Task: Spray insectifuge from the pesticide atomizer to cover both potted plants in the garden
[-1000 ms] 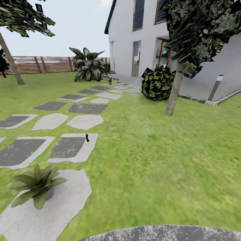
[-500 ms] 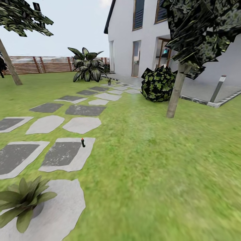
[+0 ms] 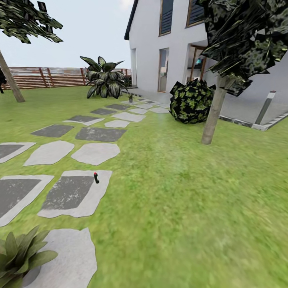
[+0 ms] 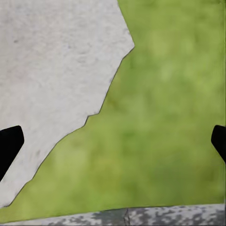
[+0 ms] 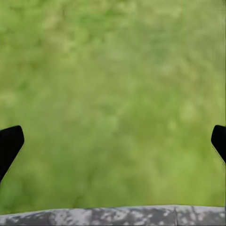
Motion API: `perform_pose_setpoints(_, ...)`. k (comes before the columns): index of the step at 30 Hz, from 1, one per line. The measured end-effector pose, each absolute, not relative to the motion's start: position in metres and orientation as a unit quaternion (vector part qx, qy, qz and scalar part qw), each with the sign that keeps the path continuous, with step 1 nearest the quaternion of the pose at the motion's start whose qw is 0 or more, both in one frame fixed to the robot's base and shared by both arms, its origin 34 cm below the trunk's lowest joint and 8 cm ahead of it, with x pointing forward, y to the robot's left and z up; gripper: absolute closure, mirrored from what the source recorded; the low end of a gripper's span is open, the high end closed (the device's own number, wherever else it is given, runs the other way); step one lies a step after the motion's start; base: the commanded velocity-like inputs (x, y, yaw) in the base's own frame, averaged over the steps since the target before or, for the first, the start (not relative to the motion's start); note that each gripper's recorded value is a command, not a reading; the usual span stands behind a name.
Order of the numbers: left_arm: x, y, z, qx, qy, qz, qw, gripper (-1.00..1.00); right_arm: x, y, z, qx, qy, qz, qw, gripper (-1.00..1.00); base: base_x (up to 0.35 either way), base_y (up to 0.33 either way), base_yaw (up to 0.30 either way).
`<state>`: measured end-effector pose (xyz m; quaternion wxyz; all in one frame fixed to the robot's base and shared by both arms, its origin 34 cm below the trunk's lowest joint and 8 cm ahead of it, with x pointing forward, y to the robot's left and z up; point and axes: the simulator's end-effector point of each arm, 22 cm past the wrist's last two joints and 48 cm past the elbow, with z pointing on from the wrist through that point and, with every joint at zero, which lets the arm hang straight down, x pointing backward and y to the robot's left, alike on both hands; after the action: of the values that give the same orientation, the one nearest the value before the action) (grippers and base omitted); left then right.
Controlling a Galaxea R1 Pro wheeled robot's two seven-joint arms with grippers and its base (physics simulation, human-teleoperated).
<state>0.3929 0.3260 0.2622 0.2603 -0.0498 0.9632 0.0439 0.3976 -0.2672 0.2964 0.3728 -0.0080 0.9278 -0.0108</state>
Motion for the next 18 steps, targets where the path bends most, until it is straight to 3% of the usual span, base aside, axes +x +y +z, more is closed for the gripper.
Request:
perform_pose_setpoints(9,0.3928,0.3260,0.2622,-0.050,0.963,0.044,0.260,-1.00,0.3976,-0.2668,0.2964,-0.008,0.928,-0.011,0.373,-1.00,0.340,0.000,0.214)
perform_pose_setpoints(18,0.3929,0.3259,0.2622,-0.050,0.963,0.044,0.260,-1.00,0.3979,-0.2664,0.2966,-0.008,0.928,-0.010,0.373,-1.00,0.340,0.000,0.034)
